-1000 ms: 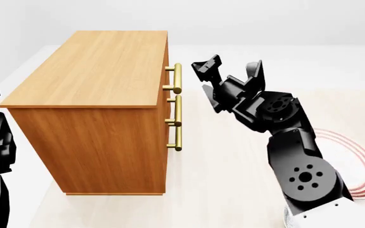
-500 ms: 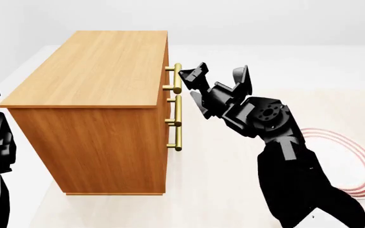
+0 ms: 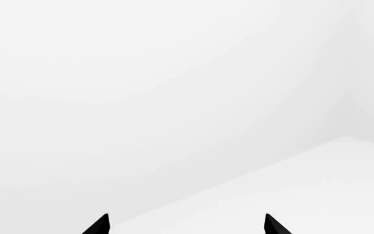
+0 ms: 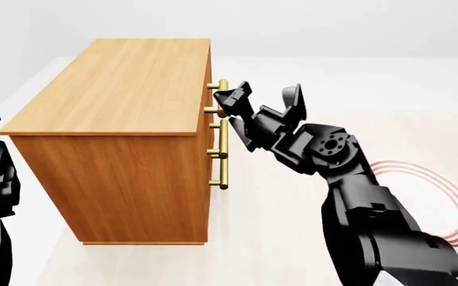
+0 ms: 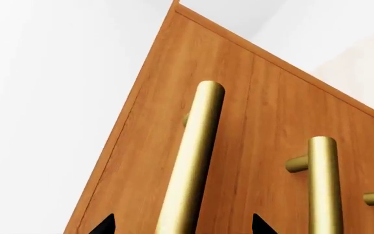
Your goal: Open the top drawer of the cabinet and put the bowl in it.
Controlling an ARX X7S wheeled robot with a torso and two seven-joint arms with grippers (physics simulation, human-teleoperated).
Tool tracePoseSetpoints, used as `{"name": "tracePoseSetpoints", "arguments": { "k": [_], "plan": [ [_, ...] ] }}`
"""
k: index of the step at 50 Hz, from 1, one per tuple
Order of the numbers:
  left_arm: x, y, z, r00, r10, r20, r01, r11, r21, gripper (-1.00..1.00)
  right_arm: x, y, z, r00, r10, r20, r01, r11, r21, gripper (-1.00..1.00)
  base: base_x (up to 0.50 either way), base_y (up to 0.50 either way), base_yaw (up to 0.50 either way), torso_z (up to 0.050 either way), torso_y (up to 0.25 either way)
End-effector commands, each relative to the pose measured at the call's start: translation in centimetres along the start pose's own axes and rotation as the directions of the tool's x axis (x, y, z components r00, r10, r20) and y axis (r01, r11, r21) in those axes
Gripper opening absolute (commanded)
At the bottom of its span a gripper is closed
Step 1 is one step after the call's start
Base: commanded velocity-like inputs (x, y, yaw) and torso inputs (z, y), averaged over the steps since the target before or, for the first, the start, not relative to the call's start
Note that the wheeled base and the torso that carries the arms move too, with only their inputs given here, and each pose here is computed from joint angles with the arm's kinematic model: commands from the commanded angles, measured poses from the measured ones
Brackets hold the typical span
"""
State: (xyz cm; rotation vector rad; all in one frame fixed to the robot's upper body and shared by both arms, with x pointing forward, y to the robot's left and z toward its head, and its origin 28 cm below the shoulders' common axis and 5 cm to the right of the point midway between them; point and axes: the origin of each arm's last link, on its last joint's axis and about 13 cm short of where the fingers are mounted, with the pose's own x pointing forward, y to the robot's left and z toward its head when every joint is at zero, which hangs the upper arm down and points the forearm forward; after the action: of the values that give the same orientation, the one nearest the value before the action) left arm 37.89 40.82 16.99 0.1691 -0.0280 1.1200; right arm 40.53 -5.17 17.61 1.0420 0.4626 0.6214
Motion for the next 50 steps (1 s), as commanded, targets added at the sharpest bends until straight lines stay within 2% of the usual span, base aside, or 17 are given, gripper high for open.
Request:
{"name": "tracePoseSetpoints", "arguments": {
  "k": [1,12,13,29,50],
  "plan": [
    [0.0,0.0,0.0,1.000,-0.001,0.000,0.001,1.000,-0.001,1.00,0.2,-0.1,-0.5,1.000,0.006,-0.020,-0.006,1.000,0.003,1.00,0.00,0.00,0.00,0.000,0.000],
    [0.0,0.0,-0.1,1.000,-0.006,0.002,0.006,1.000,-0.001,1.00,0.5,0.1,-1.0,0.999,0.025,-0.044,-0.026,1.000,-0.005,1.00,0.00,0.00,0.00,0.000,0.000],
    [0.0,0.0,-0.1,1.000,-0.006,0.002,0.006,1.000,-0.001,1.00,0.5,0.1,-1.0,0.999,0.022,-0.043,-0.023,1.000,-0.011,-1.00,0.00,0.00,0.00,0.000,0.000],
    [0.0,0.0,0.0,1.000,-0.005,0.004,0.005,1.000,-0.003,1.00,0.4,0.0,-0.8,1.000,0.000,-0.022,0.000,1.000,-0.012,-1.00,0.00,0.00,0.00,0.000,0.000],
    [0.0,0.0,0.0,1.000,-0.003,0.004,0.003,1.000,-0.003,1.00,-0.5,-0.3,0.6,0.999,0.029,0.020,-0.030,0.999,0.021,-1.00,0.00,0.00,0.00,0.000,0.000]
  ]
}}
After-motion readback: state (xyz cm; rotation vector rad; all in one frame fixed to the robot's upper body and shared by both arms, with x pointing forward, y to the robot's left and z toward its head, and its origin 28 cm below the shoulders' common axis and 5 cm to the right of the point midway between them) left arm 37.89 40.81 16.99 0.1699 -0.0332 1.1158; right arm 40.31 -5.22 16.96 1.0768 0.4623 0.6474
